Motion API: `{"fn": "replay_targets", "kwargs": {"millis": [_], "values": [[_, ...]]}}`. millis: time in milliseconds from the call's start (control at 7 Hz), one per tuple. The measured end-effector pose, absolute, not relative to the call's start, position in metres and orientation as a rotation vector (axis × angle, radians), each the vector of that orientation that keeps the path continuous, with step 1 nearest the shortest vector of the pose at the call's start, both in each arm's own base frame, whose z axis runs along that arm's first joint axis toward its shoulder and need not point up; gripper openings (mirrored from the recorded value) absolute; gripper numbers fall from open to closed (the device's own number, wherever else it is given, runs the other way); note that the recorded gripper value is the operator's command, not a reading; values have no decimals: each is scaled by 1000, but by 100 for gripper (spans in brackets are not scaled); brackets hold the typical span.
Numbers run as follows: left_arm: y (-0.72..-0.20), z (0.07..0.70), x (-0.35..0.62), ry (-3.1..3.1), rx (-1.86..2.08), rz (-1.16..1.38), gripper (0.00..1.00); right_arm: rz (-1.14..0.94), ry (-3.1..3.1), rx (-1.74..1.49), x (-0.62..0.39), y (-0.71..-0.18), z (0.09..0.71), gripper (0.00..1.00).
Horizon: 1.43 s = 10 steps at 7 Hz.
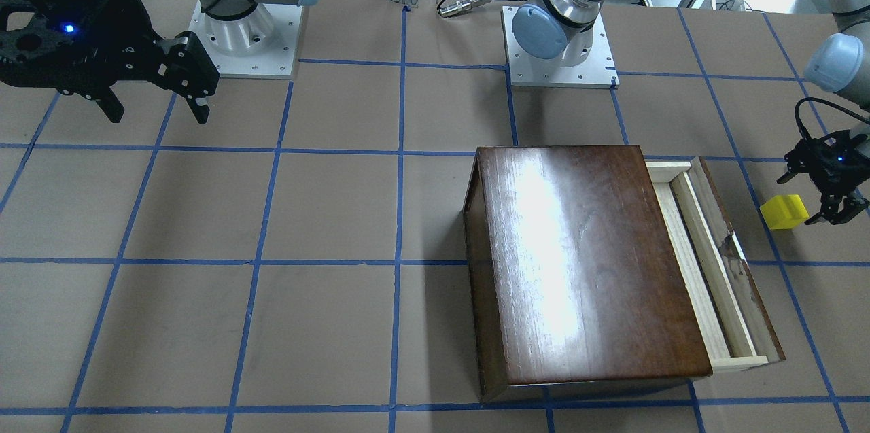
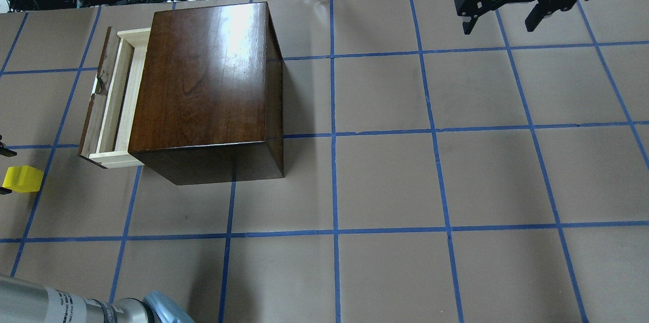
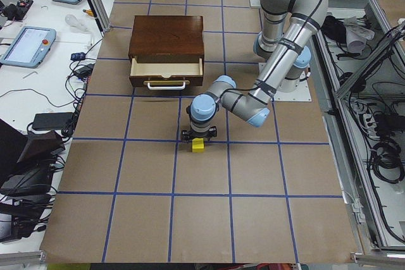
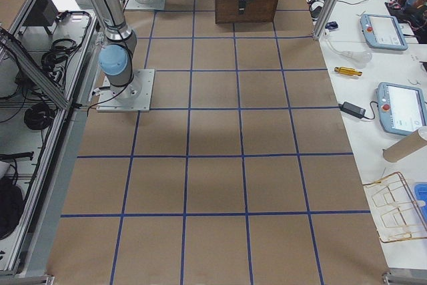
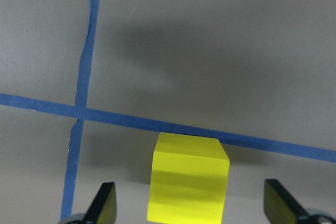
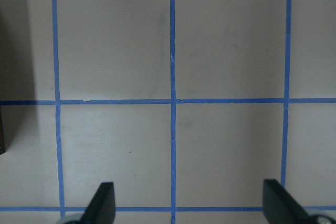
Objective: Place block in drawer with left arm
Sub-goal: 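Lower the left gripper onto the yellow cube, then close the left gripper on the yellow cube and lift it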
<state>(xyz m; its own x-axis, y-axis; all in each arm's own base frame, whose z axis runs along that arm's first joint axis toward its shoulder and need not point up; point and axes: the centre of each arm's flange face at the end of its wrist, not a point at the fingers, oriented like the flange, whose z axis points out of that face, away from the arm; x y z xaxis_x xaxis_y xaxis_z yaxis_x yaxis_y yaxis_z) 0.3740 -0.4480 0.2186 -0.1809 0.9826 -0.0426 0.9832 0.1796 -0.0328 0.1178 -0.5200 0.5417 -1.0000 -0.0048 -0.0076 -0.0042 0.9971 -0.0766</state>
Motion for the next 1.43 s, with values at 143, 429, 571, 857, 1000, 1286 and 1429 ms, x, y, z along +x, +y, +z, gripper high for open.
{"fn": "replay_targets", "kwargs": {"millis": [143,429,571,857,1000,1286,1429], "values": [[-448,209,375,2421,2011,-75,100,-120,3132,-7,118,-520,542,100],[-447,193,379,2444,2027,-24,100,-120,3132,-7,118,-520,542,100],[-446,191,380,2445,2031,-5,100,-121,3132,-7,118,-520,542,100],[-448,185,382,2436,2030,4,100,-121,3133,-7,118,-520,542,100],[-449,182,383,2439,2029,3,98,-120,3132,-7,118,-520,541,100],[-450,178,383,2444,2026,-9,76,-120,3132,-7,118,-520,542,100],[-450,177,383,2441,2025,-10,63,-120,3132,-7,118,-520,542,100]]}}
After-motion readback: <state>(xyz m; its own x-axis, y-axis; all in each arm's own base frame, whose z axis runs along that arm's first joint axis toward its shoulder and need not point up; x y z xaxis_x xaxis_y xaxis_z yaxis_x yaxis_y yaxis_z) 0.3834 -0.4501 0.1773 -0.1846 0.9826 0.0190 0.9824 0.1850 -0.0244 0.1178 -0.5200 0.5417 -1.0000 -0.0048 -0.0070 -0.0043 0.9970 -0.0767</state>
